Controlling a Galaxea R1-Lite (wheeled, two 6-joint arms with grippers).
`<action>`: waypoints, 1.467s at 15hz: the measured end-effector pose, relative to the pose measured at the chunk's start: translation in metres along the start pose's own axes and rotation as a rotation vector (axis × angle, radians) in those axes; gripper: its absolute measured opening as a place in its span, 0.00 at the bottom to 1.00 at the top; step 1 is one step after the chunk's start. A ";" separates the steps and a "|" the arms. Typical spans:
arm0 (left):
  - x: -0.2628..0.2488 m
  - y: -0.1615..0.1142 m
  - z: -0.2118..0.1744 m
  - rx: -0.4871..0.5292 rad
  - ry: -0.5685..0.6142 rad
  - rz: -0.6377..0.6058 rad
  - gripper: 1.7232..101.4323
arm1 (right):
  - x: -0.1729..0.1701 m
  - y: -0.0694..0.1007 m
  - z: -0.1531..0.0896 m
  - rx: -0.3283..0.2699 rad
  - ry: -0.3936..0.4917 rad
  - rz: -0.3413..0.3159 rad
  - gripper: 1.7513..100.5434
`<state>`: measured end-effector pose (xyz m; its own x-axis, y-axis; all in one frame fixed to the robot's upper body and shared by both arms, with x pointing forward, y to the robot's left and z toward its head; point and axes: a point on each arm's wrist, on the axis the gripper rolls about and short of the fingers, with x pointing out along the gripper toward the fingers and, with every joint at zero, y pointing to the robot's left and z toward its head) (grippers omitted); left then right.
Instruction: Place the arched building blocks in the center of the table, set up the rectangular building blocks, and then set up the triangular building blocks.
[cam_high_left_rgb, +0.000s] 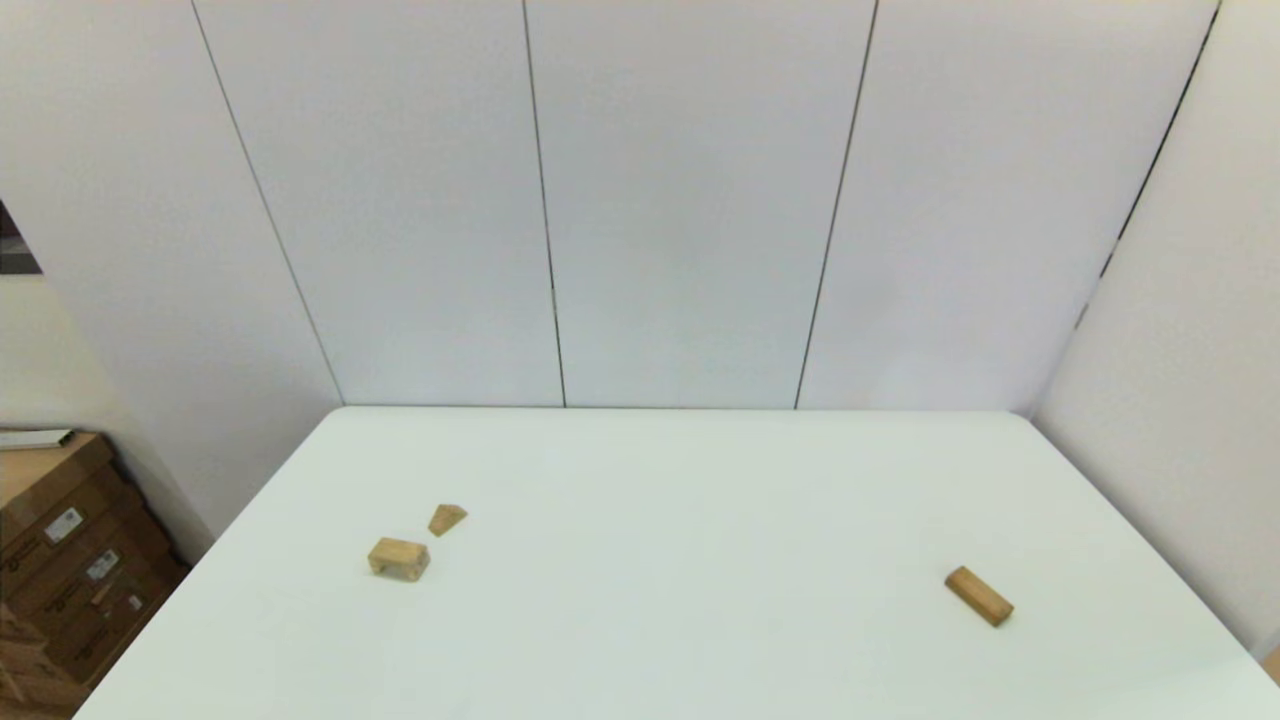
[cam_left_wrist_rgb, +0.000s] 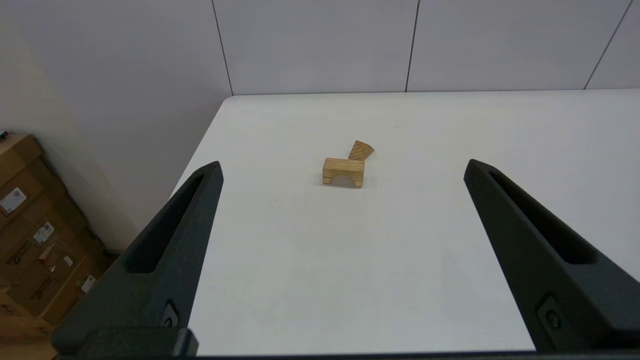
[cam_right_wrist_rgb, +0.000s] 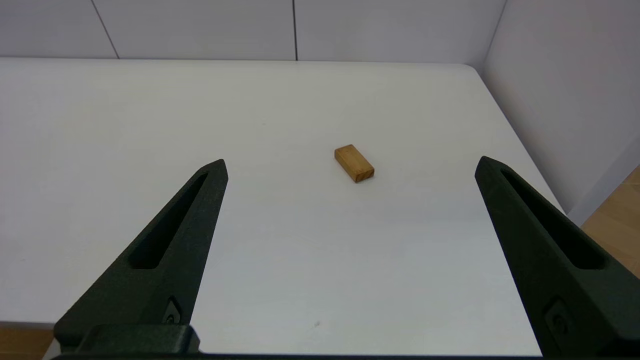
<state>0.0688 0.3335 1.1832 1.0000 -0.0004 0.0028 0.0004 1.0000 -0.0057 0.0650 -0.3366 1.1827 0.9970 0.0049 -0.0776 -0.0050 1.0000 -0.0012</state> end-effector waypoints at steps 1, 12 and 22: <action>0.000 0.000 0.000 0.000 0.000 0.000 0.96 | 0.000 0.000 0.000 0.000 0.000 0.000 0.97; -0.002 0.000 0.007 0.022 0.002 0.006 0.96 | 0.000 0.000 0.000 0.000 0.000 0.000 0.97; 0.087 0.000 0.096 -0.181 0.459 0.055 0.96 | 0.000 0.000 0.000 0.000 0.000 0.000 0.97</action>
<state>0.1556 0.3337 1.2792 0.8966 0.0089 -0.4428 -0.0923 0.9816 -0.1671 0.0650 -0.3366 1.1829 0.9970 0.0051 -0.0776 -0.0052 1.0000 -0.0007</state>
